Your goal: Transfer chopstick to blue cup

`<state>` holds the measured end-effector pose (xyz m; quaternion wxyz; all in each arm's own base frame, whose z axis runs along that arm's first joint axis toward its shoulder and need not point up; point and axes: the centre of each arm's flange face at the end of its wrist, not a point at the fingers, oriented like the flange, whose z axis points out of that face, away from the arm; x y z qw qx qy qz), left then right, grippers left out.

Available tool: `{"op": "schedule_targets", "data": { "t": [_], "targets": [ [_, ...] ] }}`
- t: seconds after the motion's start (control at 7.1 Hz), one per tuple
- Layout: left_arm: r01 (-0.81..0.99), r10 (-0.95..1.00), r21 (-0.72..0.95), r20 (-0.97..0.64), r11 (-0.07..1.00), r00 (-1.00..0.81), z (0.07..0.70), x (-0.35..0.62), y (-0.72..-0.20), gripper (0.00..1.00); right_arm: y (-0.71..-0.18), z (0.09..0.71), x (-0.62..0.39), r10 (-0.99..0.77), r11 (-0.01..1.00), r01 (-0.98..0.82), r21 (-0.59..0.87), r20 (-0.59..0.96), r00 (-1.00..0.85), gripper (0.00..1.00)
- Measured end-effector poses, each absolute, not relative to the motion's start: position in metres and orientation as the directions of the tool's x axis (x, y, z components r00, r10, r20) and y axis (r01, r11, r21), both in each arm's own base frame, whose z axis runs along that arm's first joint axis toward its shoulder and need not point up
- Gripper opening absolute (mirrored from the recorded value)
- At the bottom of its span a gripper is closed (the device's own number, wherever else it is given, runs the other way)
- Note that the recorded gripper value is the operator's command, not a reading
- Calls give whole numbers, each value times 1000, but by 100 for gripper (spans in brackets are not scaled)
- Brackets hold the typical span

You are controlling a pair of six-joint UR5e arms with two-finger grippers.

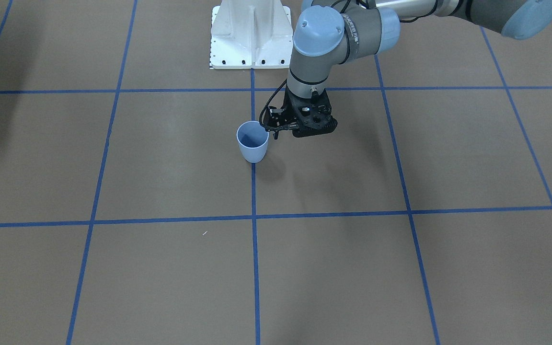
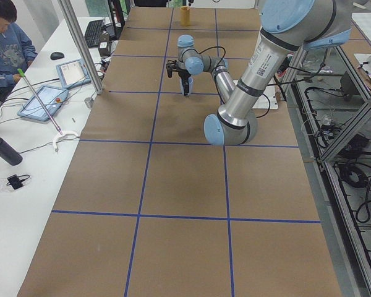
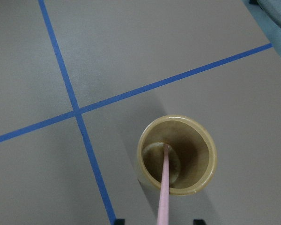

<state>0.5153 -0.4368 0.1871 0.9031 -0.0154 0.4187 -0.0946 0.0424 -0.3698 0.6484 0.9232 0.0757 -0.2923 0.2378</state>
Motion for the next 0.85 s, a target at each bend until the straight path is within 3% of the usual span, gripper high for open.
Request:
{"op": "schedule_targets", "data": {
  "t": [0.7,0.85],
  "targets": [
    [159,-185,-107,-753,981,632,187,516,-437,98,-368,650,43,396,875,-484,0,575,716,1],
    [159,-185,-107,-753,981,631,187,515,-437,98,-366,649,47,398,873,-488,3,575,715,0]
  ]
}}
